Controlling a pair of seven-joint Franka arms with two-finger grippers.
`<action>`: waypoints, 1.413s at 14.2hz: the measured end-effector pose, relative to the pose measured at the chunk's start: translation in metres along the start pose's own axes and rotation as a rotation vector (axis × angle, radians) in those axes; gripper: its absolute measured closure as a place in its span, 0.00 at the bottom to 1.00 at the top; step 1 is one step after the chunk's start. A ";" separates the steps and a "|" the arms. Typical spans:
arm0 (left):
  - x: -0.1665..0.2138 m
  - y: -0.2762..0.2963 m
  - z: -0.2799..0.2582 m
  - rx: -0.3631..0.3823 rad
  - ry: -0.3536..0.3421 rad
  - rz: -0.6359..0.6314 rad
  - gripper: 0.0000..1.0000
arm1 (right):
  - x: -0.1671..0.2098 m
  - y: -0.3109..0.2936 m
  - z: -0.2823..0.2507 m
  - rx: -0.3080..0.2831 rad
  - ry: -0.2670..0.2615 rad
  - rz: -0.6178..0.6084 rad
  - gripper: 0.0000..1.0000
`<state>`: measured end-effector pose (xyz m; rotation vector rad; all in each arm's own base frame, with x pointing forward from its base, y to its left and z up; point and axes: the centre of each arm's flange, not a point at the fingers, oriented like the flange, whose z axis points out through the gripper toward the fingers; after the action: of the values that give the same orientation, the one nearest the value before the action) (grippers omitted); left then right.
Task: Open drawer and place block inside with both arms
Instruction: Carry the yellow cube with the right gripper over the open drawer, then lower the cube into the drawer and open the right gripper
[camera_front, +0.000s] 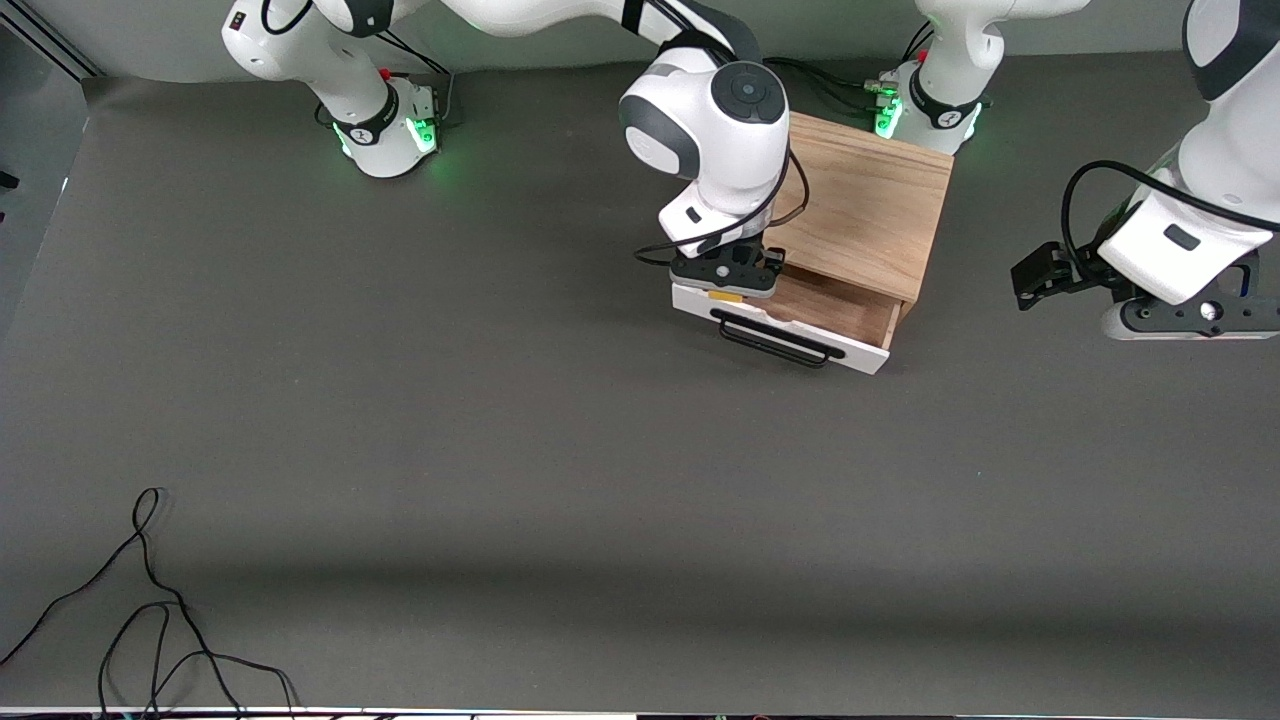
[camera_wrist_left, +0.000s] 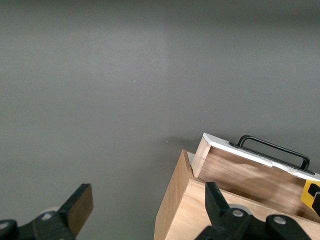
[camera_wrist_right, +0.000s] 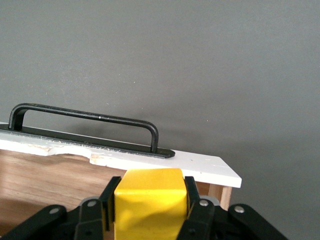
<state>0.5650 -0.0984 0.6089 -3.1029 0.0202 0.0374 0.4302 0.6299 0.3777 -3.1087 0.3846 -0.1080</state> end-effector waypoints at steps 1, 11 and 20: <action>0.000 0.000 0.000 0.000 0.000 0.000 0.00 | -0.002 -0.001 0.000 0.001 0.000 0.014 0.45; 0.000 -0.005 0.003 0.002 -0.006 -0.009 0.00 | -0.023 -0.009 0.027 -0.029 -0.006 0.051 0.45; -0.010 -0.007 0.008 0.007 0.009 0.016 0.00 | -0.031 -0.016 0.047 -0.040 0.071 0.017 0.11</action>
<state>0.5547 -0.0914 0.6009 -3.0962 0.0451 0.0242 0.4076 0.6531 0.3293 -3.1470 0.4193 -0.2133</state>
